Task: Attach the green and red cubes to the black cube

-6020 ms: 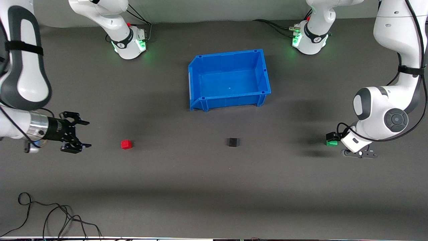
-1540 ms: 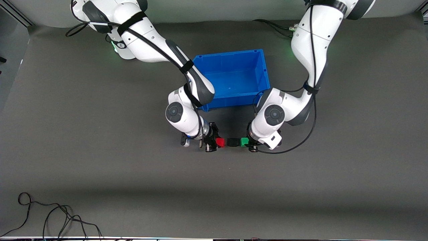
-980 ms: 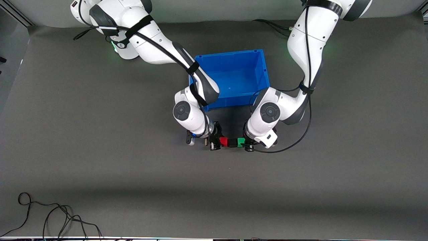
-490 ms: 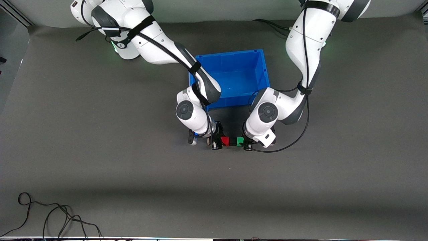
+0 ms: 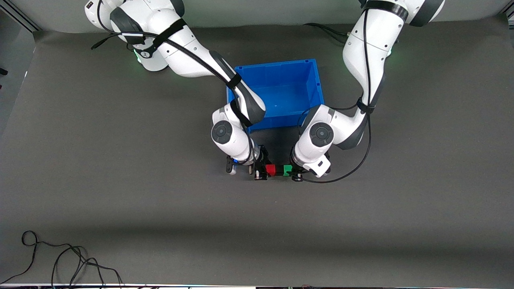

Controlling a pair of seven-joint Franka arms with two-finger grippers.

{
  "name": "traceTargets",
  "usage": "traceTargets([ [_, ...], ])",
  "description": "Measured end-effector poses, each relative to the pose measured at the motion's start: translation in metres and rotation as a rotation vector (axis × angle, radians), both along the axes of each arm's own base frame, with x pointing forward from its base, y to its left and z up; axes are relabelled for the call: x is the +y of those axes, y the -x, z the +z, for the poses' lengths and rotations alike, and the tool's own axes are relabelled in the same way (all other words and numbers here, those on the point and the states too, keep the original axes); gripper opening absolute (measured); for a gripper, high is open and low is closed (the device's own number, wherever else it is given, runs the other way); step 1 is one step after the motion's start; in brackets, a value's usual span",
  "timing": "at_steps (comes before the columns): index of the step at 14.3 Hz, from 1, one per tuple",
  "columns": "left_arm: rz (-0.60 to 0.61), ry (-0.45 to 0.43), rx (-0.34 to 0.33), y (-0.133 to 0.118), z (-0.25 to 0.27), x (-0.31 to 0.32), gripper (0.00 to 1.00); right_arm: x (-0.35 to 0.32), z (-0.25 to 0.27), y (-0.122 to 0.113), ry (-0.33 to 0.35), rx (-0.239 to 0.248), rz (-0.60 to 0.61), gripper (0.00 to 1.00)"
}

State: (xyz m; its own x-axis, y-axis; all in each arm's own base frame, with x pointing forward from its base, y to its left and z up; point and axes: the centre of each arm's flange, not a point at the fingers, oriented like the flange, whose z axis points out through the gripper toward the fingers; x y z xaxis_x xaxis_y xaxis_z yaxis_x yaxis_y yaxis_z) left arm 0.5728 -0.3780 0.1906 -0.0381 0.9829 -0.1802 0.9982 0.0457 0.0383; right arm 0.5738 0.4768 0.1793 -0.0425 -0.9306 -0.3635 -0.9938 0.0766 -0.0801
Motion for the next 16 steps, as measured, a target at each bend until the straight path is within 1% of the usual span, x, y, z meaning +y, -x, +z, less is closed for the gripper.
traceTargets([
  [1,-0.002,-0.001,0.001,0.001,-0.001,-0.001,0.40,0.000,0.001,0.000,-0.001,-0.001,0.000,0.75],
  [2,-0.009,-0.005,0.000,0.002,-0.002,-0.002,0.40,0.001,0.001,-0.001,-0.002,-0.003,0.000,0.86],
  [3,-0.024,-0.014,-0.006,0.002,-0.003,-0.003,0.47,0.001,0.002,-0.001,-0.002,-0.004,0.001,0.95],
  [4,-0.038,-0.024,-0.014,0.003,-0.002,-0.004,0.56,0.001,0.003,-0.002,-0.002,-0.007,0.000,1.00],
  [5,-0.045,-0.029,-0.019,0.002,-0.002,-0.004,0.66,0.000,0.005,-0.004,-0.002,-0.013,0.001,1.00],
  [6,-0.047,-0.032,-0.024,0.001,-0.001,-0.003,0.78,-0.001,0.010,-0.007,0.003,-0.026,0.006,1.00],
  [7,-0.045,-0.033,-0.029,-0.002,0.001,-0.001,0.87,-0.003,0.016,-0.011,0.014,-0.035,0.015,1.00],
  [8,-0.039,-0.035,-0.036,-0.006,0.004,0.002,0.96,-0.007,0.024,-0.016,0.035,-0.030,0.030,1.00],
  [9,-0.031,-0.041,-0.044,-0.012,0.009,0.008,1.00,-0.012,0.036,-0.021,0.059,-0.022,0.045,1.00],
  [12,-0.016,-0.096,-0.059,-0.036,0.043,0.040,1.00,-0.032,0.083,-0.035,0.104,-0.007,0.067,1.00],
  [14,-0.053,-0.142,-0.059,-0.052,0.081,0.075,1.00,-0.045,0.115,-0.040,0.116,0.019,0.070,1.00],
  [16,-0.135,-0.163,-0.037,-0.062,0.122,0.115,1.00,-0.060,0.149,-0.042,0.132,0.046,0.098,1.00],
])
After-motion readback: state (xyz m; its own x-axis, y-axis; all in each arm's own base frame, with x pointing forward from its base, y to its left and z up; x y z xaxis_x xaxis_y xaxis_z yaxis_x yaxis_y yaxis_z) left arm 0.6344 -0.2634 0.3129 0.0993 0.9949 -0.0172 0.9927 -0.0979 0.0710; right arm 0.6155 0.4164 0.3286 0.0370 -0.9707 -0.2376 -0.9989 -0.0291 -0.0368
